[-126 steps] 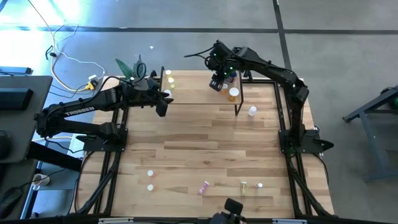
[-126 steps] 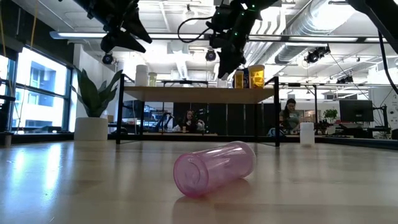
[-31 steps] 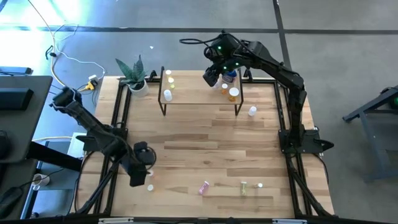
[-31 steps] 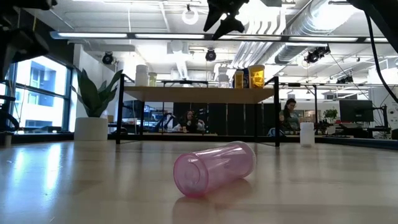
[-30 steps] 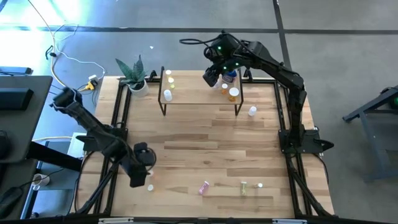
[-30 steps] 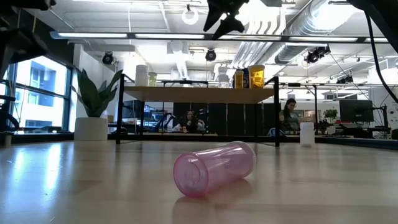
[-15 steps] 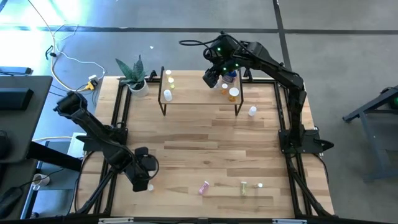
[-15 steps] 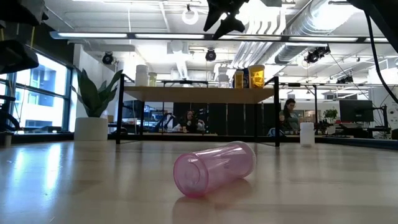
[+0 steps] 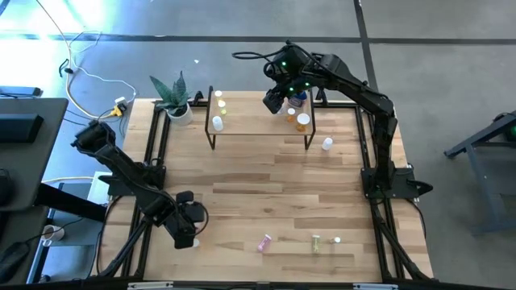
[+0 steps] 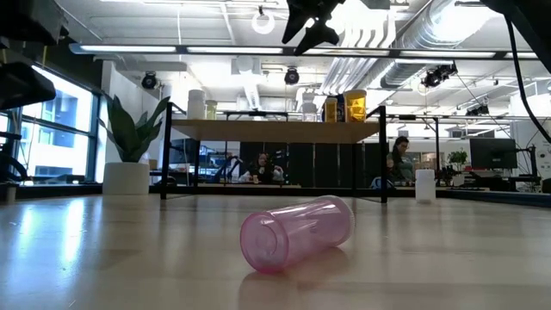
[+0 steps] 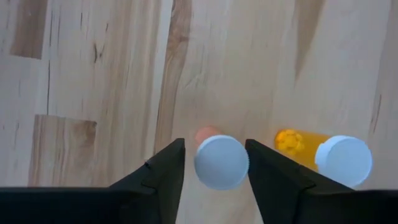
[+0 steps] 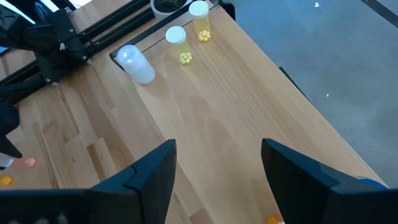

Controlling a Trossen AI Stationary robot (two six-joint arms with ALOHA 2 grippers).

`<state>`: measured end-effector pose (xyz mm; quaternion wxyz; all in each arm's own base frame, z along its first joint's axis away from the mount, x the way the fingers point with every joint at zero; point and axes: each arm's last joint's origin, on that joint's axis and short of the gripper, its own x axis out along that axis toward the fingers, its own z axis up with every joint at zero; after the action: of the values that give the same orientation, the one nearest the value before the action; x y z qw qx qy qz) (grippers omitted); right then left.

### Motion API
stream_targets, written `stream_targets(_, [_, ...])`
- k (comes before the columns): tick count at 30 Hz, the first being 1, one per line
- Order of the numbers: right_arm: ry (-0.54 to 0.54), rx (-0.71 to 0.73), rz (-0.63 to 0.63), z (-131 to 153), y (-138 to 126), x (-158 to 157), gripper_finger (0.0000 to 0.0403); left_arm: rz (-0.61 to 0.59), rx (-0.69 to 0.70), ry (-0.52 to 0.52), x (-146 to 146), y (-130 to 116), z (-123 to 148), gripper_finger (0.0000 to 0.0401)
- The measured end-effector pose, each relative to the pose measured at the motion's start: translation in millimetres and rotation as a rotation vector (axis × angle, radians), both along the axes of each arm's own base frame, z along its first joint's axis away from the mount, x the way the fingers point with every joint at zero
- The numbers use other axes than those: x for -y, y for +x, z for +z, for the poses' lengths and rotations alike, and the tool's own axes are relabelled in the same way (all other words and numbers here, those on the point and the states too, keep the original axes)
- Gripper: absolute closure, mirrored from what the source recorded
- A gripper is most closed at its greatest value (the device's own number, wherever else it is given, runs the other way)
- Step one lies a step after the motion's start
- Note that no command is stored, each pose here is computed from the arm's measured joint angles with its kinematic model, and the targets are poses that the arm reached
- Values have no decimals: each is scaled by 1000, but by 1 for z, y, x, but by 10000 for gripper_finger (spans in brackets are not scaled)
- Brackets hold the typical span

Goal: Pick and place medicine bottles onto shelf by color
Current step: Put the small pink pill bottle on the shelf

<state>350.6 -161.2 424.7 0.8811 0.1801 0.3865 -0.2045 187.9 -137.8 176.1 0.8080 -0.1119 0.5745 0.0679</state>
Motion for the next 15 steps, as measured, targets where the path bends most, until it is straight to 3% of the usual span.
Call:
stream_targets(8, [-1,0,0,0,0,0,176,0,8,-7,0,1,1,292])
stream_targets(15, [-8,-3,0,0,-2,3,176,19,37,-27,-6,6,12,281])
